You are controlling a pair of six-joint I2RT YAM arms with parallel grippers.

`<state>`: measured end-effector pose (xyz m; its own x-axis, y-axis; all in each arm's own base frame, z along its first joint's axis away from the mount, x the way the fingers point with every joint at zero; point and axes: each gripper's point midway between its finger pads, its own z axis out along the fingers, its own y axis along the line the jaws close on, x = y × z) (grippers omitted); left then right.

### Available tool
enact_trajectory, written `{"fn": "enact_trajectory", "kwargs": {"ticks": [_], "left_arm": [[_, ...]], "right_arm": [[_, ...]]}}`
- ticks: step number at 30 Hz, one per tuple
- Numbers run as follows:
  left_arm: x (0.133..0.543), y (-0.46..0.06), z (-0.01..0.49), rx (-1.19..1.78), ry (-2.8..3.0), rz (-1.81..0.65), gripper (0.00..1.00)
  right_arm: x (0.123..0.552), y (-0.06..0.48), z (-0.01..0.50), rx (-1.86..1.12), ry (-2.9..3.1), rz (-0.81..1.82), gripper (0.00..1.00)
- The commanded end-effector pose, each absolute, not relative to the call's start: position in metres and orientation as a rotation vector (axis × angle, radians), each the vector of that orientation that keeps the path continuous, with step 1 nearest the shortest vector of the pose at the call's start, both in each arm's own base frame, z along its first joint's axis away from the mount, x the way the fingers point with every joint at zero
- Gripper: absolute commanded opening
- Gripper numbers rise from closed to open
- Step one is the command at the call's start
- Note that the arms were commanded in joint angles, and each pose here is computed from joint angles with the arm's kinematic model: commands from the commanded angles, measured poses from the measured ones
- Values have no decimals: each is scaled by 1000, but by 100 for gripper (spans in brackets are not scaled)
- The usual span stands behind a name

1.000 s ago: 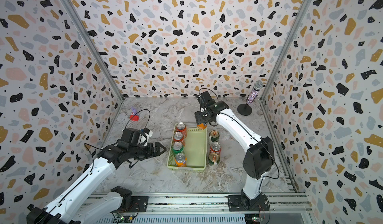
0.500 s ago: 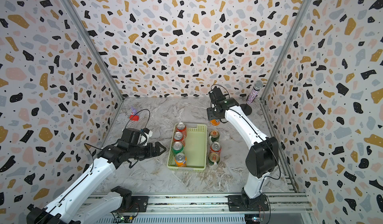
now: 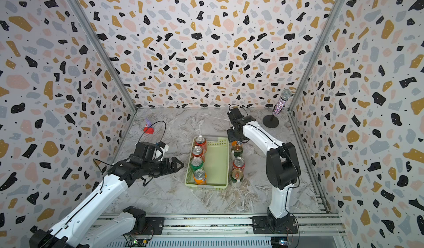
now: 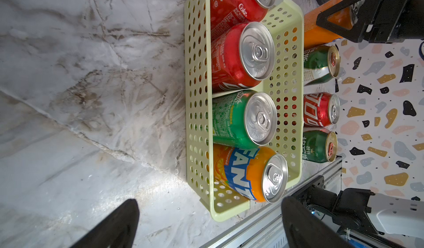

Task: Take out the drinks from the basket
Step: Place the drink at the center of the board.

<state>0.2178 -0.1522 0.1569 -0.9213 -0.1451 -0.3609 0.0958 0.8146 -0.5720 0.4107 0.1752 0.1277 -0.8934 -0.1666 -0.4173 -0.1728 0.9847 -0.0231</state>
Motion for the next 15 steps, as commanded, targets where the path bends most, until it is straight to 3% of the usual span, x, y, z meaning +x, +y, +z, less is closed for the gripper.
{"fn": "enact_trajectory", "kwargs": {"ticks": [1, 15], "left_arm": [[219, -154, 158, -29, 2589, -863, 100], [218, -155, 158, -29, 2590, -869, 100]], "right_arm": [[423, 182, 149, -197, 2616, 72, 26], [411, 178, 121, -192, 2677, 59, 29]]}}
